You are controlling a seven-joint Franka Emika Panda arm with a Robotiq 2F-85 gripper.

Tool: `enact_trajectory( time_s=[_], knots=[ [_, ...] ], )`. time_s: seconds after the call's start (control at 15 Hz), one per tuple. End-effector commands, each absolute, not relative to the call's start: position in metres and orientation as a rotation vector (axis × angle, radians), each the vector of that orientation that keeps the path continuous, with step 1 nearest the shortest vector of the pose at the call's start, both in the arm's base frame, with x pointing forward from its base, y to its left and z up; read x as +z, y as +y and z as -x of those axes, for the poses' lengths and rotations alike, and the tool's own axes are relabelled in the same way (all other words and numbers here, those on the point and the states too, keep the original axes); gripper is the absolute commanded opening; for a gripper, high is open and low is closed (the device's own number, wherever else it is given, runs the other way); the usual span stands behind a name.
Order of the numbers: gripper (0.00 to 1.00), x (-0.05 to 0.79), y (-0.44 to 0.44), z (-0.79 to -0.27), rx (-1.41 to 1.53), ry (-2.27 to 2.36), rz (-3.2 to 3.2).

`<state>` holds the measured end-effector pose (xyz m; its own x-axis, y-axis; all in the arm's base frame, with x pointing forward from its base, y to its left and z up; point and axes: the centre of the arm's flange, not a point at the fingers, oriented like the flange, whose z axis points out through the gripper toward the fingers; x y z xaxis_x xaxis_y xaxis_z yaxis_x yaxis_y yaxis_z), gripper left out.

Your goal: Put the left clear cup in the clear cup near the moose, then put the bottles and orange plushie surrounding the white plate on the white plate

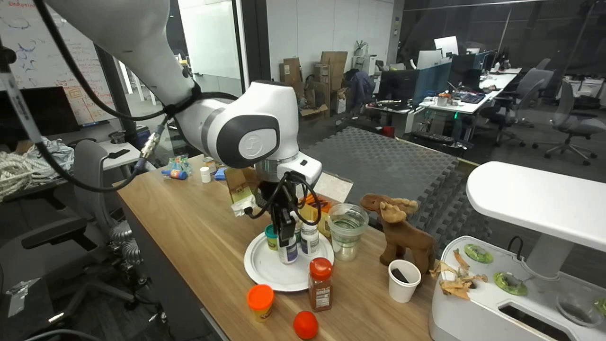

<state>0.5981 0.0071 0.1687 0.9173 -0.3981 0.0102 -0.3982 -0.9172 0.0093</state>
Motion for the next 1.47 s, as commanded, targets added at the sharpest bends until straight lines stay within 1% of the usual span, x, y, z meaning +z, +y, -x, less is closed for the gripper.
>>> enact_trajectory(
  time_s=[0.0,0.27,0.33,0.4,0.47,0.53,0.73,1.13,1.4],
  knots=[
    [0.24,0.168,0.007,-0.611,0.025,-0.655,-3.091],
    [0.24,0.167,0.007,-0.613,0.029,-0.669,-3.091],
    [0.32,0.167,0.008,-0.614,0.030,-0.667,-3.091],
    [0.69,0.169,0.008,-0.613,0.029,-0.657,-3.093],
    [0.70,0.170,0.008,-0.612,0.030,-0.660,-3.092],
    [0.76,0.173,0.008,-0.611,0.034,-0.660,-3.095],
    [0.99,0.184,0.010,-0.604,0.061,-0.648,-3.097],
    [1.00,0.211,-0.001,-0.581,0.097,-0.655,-3.042],
    [1.00,0.214,-0.034,-0.562,0.069,-0.637,-3.022]
  ],
)
